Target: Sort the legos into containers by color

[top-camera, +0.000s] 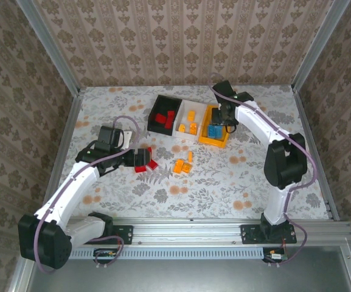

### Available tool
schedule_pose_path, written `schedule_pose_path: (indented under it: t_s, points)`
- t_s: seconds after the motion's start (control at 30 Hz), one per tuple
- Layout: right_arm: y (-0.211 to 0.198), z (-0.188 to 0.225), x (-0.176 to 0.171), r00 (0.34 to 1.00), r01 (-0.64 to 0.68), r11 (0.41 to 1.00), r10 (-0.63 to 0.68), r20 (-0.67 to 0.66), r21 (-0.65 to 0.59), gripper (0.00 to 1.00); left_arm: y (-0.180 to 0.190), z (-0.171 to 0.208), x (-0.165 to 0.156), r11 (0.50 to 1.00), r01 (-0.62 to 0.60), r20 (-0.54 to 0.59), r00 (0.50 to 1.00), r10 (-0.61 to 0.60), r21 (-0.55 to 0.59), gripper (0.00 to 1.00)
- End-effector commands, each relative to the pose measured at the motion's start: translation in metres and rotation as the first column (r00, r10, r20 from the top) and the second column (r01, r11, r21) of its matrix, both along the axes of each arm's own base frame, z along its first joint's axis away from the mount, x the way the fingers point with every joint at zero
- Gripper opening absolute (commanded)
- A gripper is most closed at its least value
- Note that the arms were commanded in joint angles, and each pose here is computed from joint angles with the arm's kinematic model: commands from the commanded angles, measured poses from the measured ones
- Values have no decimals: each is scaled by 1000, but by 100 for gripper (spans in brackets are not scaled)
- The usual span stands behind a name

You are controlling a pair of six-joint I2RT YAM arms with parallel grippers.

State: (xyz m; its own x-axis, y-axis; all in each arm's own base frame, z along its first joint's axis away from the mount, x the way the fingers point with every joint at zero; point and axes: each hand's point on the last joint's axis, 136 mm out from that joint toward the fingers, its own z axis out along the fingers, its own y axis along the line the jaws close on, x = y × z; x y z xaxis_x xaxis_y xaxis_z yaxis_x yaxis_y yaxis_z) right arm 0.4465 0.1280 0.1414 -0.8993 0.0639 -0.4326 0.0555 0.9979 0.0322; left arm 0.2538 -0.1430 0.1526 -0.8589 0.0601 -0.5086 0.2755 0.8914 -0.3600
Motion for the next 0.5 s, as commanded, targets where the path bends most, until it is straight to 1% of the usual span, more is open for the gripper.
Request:
schedule_pose_path:
  t_s: [0.0,0.27,0.37,0.47]
  points:
    - [-1,-3,9,999,-33,998,32,-22,-47,39,4,-2,-4,1000,-9,-18,1000,9,-1,92]
    - [2,-12,26,999,-33,998,31,-38,-51,40,5,-4,-2,1000,-10,-21,1000,10,0,93]
    - [2,-14,28,999,-32,998,29,-41,-51,48,5,-5,-2,1000,-9,-25,1000,9,-2,93]
    - [2,-14,29,999,-31,998,29,-42,-56,60,5,-5,-2,1000,-8,-25,1000,8,-4,94]
